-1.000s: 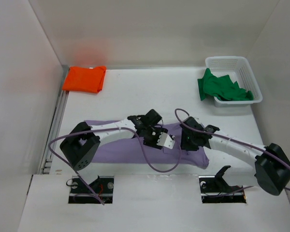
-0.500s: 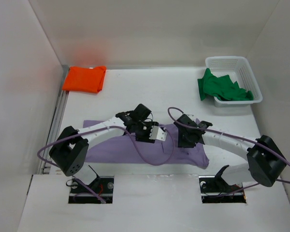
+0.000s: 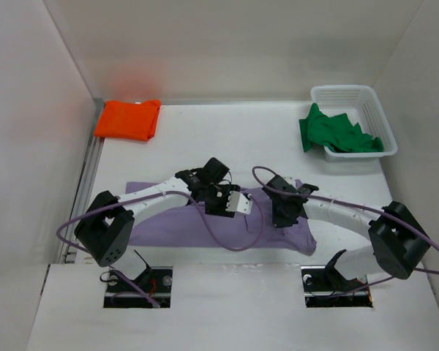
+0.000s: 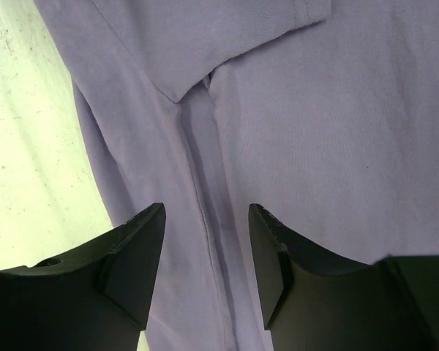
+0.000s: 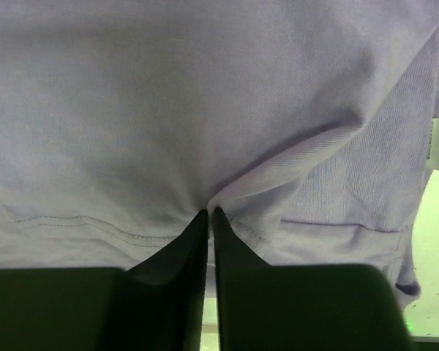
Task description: Fold and stack the t-shirts
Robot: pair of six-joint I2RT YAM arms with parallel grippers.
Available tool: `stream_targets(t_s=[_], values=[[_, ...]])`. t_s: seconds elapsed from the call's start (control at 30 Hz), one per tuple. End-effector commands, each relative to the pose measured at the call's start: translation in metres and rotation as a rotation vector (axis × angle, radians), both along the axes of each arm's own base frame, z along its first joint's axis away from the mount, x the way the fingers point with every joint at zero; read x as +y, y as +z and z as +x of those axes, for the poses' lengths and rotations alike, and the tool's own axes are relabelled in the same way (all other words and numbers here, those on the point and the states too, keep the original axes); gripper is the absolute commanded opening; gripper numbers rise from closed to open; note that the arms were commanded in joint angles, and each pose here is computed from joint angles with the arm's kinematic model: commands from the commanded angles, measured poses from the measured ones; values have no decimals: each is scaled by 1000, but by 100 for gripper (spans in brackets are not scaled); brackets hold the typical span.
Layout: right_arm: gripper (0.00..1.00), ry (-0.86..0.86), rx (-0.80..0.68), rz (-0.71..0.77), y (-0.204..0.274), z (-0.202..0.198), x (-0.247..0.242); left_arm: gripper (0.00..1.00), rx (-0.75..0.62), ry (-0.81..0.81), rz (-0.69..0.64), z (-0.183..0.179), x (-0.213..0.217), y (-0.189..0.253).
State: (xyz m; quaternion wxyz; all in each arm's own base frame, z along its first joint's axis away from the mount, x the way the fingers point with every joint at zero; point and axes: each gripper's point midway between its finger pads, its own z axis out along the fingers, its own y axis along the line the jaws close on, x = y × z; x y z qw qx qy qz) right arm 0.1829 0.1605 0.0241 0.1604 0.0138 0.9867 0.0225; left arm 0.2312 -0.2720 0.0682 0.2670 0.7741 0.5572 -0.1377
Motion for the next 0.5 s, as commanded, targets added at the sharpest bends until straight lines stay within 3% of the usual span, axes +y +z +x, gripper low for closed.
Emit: stream_targets(t_s=[0.0,0.1,0.27,0.47], values=[[8,5,-15,7,3,2,2,48,13,-2,-29,-7,-3,5],[1,-9,-31,25,11,-1,0,48,-11,-10,-33,-4,-6,7],[0,-99,-65,83,29,-14,-20,48,-83,-73,-89,9,-37,24],[0,-192,-99,165,35,-20,-30,49,-34,-334,-162,-23,-77,27]])
